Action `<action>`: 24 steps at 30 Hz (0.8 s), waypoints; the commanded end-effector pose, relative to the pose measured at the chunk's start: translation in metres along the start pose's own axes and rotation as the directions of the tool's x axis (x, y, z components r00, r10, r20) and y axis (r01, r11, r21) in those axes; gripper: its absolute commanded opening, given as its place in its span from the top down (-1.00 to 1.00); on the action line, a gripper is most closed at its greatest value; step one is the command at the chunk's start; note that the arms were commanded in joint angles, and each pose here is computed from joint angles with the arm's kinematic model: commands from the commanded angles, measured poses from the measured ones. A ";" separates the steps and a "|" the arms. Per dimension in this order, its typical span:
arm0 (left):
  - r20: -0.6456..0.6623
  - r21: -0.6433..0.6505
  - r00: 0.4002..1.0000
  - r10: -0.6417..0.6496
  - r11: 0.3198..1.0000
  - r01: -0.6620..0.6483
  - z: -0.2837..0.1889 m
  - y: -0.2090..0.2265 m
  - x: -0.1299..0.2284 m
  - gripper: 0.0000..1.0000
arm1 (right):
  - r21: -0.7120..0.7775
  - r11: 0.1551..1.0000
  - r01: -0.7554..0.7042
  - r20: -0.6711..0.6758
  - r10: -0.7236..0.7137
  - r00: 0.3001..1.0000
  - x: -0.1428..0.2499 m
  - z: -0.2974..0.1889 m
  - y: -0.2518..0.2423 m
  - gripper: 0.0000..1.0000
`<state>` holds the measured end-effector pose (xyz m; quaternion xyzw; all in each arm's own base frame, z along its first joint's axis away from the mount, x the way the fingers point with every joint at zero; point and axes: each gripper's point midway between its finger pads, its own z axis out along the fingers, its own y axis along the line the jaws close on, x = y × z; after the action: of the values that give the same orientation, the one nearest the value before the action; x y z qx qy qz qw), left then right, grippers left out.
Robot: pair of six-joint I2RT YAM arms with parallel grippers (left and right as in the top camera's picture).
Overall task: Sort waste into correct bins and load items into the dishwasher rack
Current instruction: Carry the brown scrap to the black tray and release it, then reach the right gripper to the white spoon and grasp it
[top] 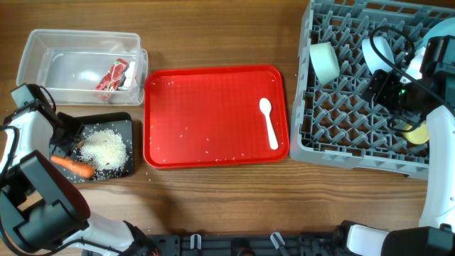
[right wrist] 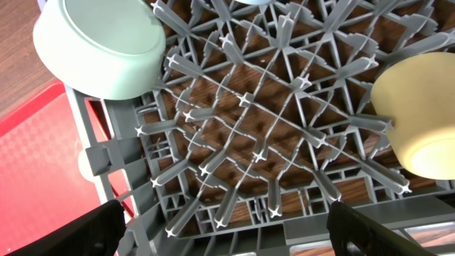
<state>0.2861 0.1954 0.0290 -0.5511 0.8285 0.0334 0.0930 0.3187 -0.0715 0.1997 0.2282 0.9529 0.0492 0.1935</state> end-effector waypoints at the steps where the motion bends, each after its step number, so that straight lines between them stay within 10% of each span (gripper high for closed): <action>1: 0.011 0.025 1.000 0.000 1.000 0.000 -0.007 -0.003 -0.004 0.10 | -0.073 0.997 0.038 0.007 -0.037 0.999 0.000 -0.004 0.013 -0.87; 15: 0.099 0.357 0.970 0.223 0.902 -0.244 -0.111 -0.076 0.046 0.06 | -0.339 0.782 0.524 0.142 -0.508 0.850 0.037 -0.012 0.153 -0.86; 24: 0.077 0.374 0.791 0.607 0.718 -0.587 -0.117 -0.127 0.158 -0.01 | -0.322 0.729 0.604 0.047 -0.625 0.779 0.092 0.025 0.213 -0.88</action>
<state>0.3281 0.0254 0.1253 -0.3094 0.9289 -0.1057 0.1742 0.3381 0.1516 0.2135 -0.1569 0.9434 0.1652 0.2411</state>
